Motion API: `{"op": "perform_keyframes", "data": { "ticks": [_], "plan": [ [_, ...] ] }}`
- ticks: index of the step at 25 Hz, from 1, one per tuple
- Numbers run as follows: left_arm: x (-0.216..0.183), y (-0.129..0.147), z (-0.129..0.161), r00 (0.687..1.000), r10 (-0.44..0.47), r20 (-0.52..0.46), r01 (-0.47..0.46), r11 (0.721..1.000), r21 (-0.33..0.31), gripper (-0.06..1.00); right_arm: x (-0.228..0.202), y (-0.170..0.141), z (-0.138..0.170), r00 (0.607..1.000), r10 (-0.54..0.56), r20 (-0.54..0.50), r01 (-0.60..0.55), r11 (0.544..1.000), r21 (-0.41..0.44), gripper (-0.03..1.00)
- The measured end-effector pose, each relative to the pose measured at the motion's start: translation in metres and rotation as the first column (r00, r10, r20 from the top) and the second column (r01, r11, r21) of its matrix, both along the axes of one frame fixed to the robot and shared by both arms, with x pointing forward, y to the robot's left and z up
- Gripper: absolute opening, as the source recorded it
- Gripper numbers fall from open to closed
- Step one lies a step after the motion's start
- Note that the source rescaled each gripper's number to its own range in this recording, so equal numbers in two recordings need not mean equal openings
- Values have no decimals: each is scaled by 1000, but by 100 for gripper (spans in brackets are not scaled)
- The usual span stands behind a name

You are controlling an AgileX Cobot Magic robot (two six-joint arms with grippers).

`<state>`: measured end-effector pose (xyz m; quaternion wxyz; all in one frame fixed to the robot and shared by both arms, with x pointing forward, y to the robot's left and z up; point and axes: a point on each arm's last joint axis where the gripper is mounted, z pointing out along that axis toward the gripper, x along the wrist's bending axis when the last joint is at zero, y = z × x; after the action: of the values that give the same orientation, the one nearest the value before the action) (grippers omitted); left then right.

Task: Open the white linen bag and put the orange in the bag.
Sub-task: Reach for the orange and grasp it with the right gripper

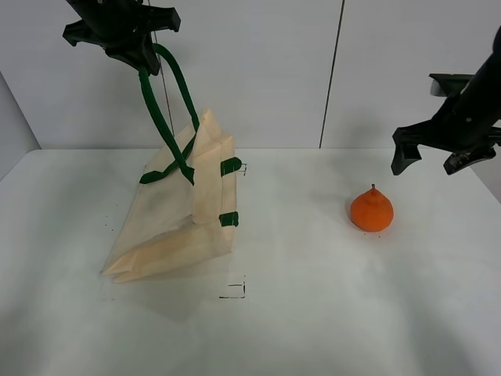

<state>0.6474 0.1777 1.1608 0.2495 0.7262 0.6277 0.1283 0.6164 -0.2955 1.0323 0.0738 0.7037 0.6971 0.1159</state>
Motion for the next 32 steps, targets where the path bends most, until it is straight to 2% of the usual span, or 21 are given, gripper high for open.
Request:
{"op": "perform_keyframes", "data": {
  "ticks": [8,12,16,20,25,29,30,32],
  "plan": [
    [0,-1,0,1000,-4,-4,4,1000,-12,0,31,32,-40,993,101,-58,-102,995,-5,100],
    [0,-1,0,1000,-4,-4,4,1000,-13,0,39,34,-67,989,104,-105,-105,994,-8,100],
    [0,-1,0,1000,-4,-4,4,1000,-13,0,45,29,-96,985,87,-146,-97,993,-61,100],
    [0,-1,0,1000,-4,-4,4,1000,-13,0,51,29,-118,985,88,-148,-99,993,-67,100],
    [0,-1,0,1000,-4,-4,4,1000,-14,0,53,32,-135,982,85,-171,-93,995,-37,100],
    [-1,-2,0,1000,-7,-6,7,1000,-21,0,53,32,-136,982,82,-170,-88,996,-28,99],
    [-1,-2,0,1000,-7,-6,7,1000,-22,0,54,32,-136,982,82,-168,-88,996,-29,91],
    [-1,-2,0,1000,-7,-7,7,1000,-23,0,53,33,-136,982,82,-169,-88,996,-28,60]
  ]
}}
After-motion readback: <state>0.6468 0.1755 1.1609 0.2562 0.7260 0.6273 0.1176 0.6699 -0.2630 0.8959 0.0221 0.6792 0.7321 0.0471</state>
